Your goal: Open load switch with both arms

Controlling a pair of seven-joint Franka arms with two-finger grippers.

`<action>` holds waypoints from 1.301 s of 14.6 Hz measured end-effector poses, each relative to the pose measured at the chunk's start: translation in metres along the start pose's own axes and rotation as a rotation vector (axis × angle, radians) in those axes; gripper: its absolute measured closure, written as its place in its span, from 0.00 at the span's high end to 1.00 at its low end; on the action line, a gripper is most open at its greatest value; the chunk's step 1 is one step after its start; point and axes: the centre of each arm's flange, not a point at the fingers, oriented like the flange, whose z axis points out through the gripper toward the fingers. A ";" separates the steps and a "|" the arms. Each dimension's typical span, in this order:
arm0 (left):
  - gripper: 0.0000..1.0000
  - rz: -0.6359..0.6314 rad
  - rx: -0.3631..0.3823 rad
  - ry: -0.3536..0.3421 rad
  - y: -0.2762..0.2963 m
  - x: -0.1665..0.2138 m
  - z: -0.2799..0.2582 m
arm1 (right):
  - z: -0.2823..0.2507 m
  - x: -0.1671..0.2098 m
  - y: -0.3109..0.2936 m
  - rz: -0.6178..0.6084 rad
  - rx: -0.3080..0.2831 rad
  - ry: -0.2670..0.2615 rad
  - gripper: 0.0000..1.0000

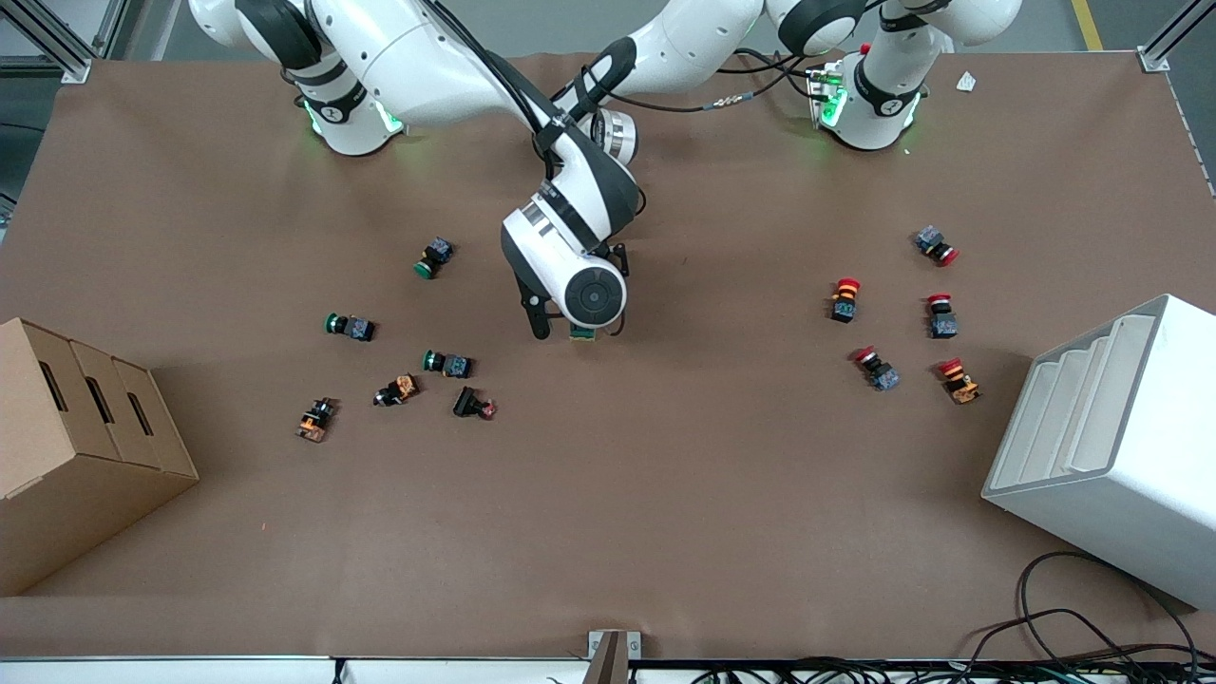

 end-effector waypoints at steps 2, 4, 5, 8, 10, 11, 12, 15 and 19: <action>1.00 0.000 0.000 0.000 0.000 0.000 0.000 | 0.005 -0.002 0.003 -0.017 -0.022 0.008 1.00; 1.00 0.000 0.000 -0.001 0.000 -0.001 0.000 | 0.011 -0.004 0.005 -0.026 -0.034 0.015 1.00; 1.00 0.001 0.000 -0.001 0.000 -0.001 0.000 | 0.014 -0.006 0.006 -0.029 -0.039 0.019 1.00; 1.00 0.000 -0.002 -0.003 0.000 -0.001 0.000 | 0.022 -0.007 0.007 -0.034 -0.054 0.028 1.00; 1.00 0.001 -0.002 -0.004 0.000 -0.002 0.000 | 0.029 -0.006 0.007 -0.035 -0.066 0.036 1.00; 1.00 0.001 -0.002 -0.004 0.000 -0.002 0.000 | 0.033 -0.005 0.008 -0.035 -0.072 0.040 1.00; 1.00 0.001 -0.002 -0.004 0.000 -0.002 0.000 | 0.035 -0.006 0.008 -0.036 -0.076 0.043 1.00; 1.00 0.001 -0.002 -0.004 0.000 -0.002 -0.001 | 0.039 -0.006 0.009 -0.037 -0.082 0.049 1.00; 1.00 0.002 -0.003 -0.004 0.000 -0.002 -0.001 | 0.041 -0.008 0.010 -0.041 -0.078 0.058 1.00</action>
